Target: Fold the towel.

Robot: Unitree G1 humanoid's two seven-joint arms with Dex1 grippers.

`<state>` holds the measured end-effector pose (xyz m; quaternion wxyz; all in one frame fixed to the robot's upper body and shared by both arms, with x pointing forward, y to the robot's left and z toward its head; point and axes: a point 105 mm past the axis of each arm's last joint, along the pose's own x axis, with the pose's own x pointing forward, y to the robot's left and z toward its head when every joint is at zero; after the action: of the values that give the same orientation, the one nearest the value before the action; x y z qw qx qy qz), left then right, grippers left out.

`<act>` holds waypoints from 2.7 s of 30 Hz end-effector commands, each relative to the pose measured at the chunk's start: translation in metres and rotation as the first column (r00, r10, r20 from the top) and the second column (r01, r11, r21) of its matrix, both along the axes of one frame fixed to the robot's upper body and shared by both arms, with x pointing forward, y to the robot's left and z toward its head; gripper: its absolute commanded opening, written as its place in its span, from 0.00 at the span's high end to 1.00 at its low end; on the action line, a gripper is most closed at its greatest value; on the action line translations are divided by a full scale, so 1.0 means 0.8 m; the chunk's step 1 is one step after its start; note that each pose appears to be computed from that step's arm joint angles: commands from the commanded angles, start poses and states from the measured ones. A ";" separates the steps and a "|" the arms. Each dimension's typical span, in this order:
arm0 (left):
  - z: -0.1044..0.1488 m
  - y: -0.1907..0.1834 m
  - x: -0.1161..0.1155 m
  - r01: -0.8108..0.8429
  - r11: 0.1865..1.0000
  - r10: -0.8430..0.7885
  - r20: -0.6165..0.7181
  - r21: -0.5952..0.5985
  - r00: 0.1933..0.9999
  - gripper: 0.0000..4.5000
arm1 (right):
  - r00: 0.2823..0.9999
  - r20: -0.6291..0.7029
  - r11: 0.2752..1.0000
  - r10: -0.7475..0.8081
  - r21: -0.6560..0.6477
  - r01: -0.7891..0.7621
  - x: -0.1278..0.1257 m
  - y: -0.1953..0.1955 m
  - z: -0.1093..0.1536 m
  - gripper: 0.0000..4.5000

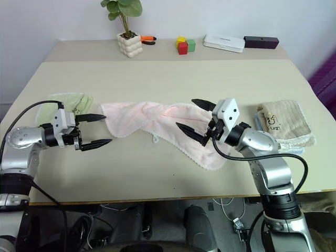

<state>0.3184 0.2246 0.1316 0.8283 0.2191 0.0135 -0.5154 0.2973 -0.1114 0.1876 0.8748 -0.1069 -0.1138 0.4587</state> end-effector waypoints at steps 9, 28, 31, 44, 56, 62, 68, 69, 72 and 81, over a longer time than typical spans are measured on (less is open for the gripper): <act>-0.010 -0.049 0.014 0.104 0.995 -0.103 -0.051 0.005 0.993 0.00 | 0.995 0.098 0.996 -0.011 0.085 0.003 -0.008 0.026 0.026 0.01; -0.018 -0.037 0.028 0.091 0.995 -0.086 -0.102 0.051 0.991 0.99 | 0.981 0.103 0.983 -0.166 0.096 0.156 0.004 0.003 0.022 0.00; 0.002 -0.030 0.026 0.079 0.997 -0.079 -0.066 0.000 0.995 0.99 | 0.941 0.122 0.949 -0.316 0.062 0.310 0.035 -0.025 0.020 0.00; 0.038 -0.014 0.018 0.001 0.994 0.002 0.025 -0.105 1.000 0.99 | 0.726 -0.176 0.747 -0.665 -0.159 0.646 0.105 -0.133 -0.037 0.00; 0.033 -0.021 0.013 -0.008 0.995 0.012 0.036 -0.104 0.999 0.99 | 0.594 -0.351 0.688 -0.724 -0.295 0.663 0.113 -0.151 -0.087 0.00; 0.029 -0.026 0.010 -0.001 0.996 0.004 0.037 -0.088 0.999 1.00 | 0.505 -0.505 0.692 -0.700 -0.309 0.652 0.109 -0.150 -0.116 0.20; 0.028 -0.025 0.010 -0.005 0.997 0.008 0.035 -0.081 0.999 1.00 | 0.468 -0.549 0.691 -0.693 -0.319 0.649 0.107 -0.150 -0.124 0.86; 0.027 -0.025 0.009 -0.005 0.997 0.007 0.034 -0.080 0.999 1.00 | 0.473 -0.544 0.692 -0.694 -0.322 0.646 0.108 -0.149 -0.124 0.96; 0.026 -0.024 0.010 -0.011 0.997 0.014 0.039 -0.076 0.999 1.00 | 0.490 -0.525 0.696 -0.696 -0.324 0.641 0.109 -0.147 -0.121 0.98; 0.030 0.001 0.069 -0.228 0.969 0.235 0.077 -0.092 0.969 1.00 | 0.667 -0.272 0.717 -0.694 -0.172 0.676 0.153 -0.139 -0.037 0.98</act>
<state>0.3578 0.2203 0.1435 0.8772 0.1844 -0.0023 -0.4434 0.4058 -0.2263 0.1199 0.9780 -0.0788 0.1598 0.1087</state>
